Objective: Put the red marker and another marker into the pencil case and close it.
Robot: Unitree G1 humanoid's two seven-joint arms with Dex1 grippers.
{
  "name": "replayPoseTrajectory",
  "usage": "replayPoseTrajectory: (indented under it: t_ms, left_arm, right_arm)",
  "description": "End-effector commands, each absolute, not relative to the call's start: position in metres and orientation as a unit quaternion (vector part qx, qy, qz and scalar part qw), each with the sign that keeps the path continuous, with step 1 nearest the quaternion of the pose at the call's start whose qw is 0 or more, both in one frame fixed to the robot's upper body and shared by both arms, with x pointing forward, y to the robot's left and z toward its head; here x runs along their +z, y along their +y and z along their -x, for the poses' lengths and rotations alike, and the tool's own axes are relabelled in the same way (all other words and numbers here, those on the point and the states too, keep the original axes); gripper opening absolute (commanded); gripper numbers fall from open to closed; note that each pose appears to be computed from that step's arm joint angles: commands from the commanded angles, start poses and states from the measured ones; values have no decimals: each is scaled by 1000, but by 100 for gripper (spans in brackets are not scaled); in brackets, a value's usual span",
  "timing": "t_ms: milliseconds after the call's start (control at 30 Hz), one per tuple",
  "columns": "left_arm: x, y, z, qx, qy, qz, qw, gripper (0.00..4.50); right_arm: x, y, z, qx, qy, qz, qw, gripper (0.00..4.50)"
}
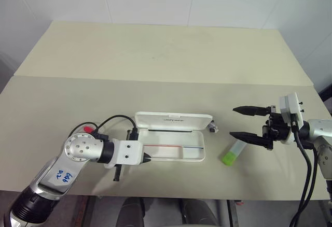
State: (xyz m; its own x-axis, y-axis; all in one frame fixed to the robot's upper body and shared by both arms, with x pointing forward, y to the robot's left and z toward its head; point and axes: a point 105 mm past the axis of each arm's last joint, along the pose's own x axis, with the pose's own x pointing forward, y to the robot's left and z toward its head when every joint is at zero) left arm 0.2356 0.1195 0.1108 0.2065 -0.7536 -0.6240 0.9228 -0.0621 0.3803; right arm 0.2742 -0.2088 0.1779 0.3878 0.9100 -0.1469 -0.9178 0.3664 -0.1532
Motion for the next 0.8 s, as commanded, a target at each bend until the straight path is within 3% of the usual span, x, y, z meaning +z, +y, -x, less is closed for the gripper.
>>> replayPoseTrajectory:
  t_ms: [33,500,633,800]
  left_arm:
    - [119,118,-232,-618,96,-389,676,5]
    - [111,127,-225,-616,137,-367,684,5]
    - [109,129,-223,-613,152,-361,686,86]
    - [109,129,-221,-614,156,-357,687,251]
  right_arm:
    - [188,-210,-272,549,-1,119,827,450]
    - [189,-215,-275,538,-1,123,834,450]
    - [189,-215,-275,537,-3,122,835,450]
    - [188,-214,-276,536,-3,122,836,450]
